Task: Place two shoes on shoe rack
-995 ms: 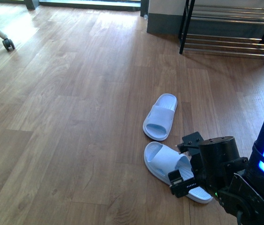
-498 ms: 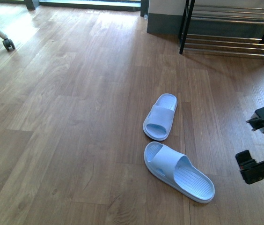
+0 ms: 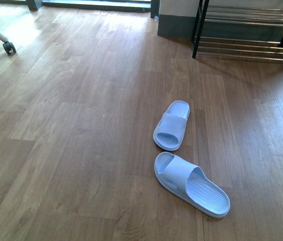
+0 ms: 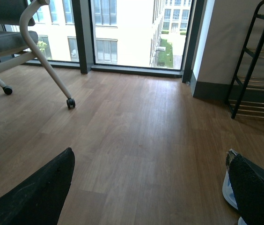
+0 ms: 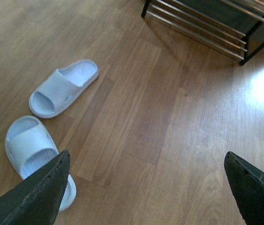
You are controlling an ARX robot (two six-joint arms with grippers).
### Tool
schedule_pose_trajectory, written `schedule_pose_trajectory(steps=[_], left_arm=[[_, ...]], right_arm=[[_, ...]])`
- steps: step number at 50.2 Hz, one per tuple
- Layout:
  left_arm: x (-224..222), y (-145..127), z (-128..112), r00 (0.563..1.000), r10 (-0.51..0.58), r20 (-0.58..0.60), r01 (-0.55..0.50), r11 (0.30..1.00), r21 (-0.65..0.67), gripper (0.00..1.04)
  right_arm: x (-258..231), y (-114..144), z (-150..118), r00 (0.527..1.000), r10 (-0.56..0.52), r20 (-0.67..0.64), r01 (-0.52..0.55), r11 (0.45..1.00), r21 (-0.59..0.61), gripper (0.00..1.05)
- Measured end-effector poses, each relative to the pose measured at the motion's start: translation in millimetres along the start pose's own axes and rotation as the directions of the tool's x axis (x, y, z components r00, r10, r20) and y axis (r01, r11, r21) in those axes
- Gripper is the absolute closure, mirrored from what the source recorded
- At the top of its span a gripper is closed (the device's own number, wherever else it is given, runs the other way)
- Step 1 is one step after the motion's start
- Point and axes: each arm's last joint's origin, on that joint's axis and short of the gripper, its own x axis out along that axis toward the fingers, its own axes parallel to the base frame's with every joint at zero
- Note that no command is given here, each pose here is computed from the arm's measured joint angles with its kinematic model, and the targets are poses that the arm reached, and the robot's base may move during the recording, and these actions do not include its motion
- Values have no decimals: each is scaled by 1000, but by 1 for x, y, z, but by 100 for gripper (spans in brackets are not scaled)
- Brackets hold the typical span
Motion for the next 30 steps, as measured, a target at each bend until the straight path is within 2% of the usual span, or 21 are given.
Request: schedule_pose_trajectory(steps=[12,30], left_arm=[[0,0,0,1000,0,0,0,1000,0,9],[0,0,0,1000,0,0,0,1000,0,9]], right_arm=[[-33,6,-2,998,-22,54,16,994,107,9],[-23,12,-13,998,-21,61,11,988,157,9]])
